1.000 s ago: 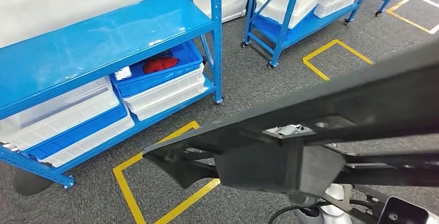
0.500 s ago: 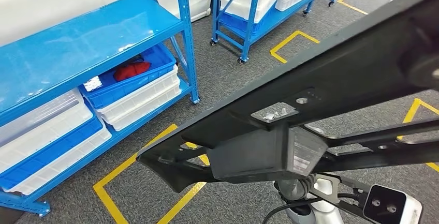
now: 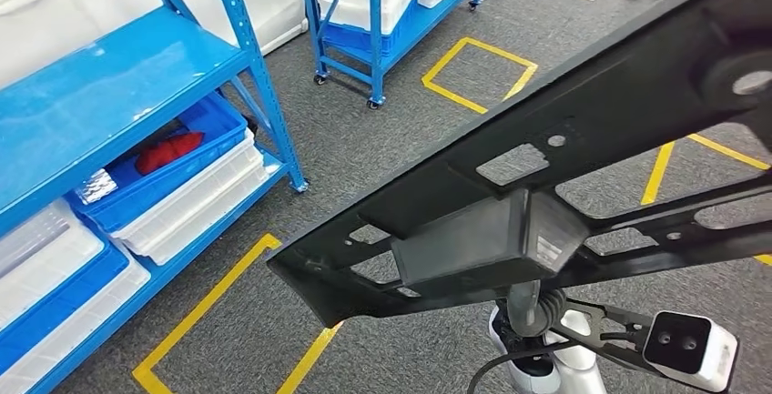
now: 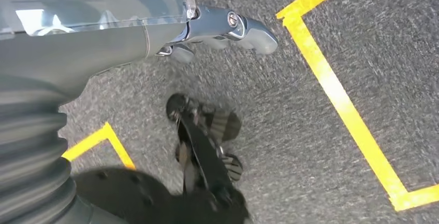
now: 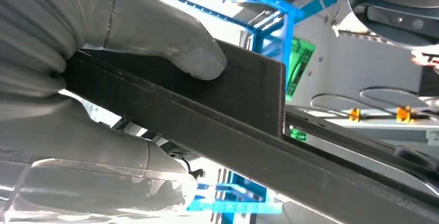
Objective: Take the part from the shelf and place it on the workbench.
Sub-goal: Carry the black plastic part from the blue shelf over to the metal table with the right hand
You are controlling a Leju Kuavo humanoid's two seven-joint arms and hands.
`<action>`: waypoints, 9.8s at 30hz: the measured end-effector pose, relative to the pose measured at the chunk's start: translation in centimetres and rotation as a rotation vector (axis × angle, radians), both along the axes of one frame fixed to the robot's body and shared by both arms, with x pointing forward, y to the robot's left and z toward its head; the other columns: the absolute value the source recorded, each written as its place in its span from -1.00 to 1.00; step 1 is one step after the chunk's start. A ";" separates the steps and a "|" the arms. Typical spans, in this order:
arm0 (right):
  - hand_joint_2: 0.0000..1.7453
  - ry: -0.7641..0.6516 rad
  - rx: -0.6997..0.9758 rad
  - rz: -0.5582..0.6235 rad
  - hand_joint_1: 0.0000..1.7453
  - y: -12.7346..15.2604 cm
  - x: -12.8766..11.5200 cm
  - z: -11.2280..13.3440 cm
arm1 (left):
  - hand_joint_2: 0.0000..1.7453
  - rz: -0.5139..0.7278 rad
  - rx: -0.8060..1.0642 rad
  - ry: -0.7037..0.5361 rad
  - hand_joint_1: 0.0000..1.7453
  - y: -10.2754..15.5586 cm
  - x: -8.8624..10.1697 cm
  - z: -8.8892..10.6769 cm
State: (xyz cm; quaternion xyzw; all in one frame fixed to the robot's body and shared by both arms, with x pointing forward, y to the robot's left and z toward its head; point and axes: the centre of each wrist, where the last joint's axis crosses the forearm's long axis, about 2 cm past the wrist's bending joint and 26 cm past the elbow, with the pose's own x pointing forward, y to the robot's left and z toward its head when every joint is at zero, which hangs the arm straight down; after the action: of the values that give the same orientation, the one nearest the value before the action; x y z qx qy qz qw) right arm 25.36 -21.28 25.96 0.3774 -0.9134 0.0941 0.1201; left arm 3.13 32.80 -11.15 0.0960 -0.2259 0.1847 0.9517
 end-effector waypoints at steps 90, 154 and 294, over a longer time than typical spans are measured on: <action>1.00 0.091 -0.178 0.077 1.00 2.4 0.8 -2.4 | 1.00 -0.070 -0.057 0.004 -1.00 -0.7 1.2 0.1; 1.00 0.078 -0.146 0.076 1.00 1.1 1.9 -1.6 | 1.00 -0.051 -0.046 -0.024 -1.00 -0.5 1.4 0.1; 1.00 0.044 -0.102 0.004 1.00 -0.7 0.5 -1.6 | 1.00 -0.022 -0.054 -0.074 -1.00 1.1 1.5 0.2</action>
State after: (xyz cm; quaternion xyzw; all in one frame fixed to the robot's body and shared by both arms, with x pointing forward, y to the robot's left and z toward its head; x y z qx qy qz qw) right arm 25.91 -21.99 24.41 0.3748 -0.9038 0.1325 0.1589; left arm 4.58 33.89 -10.92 0.0610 -0.2571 0.1837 0.9468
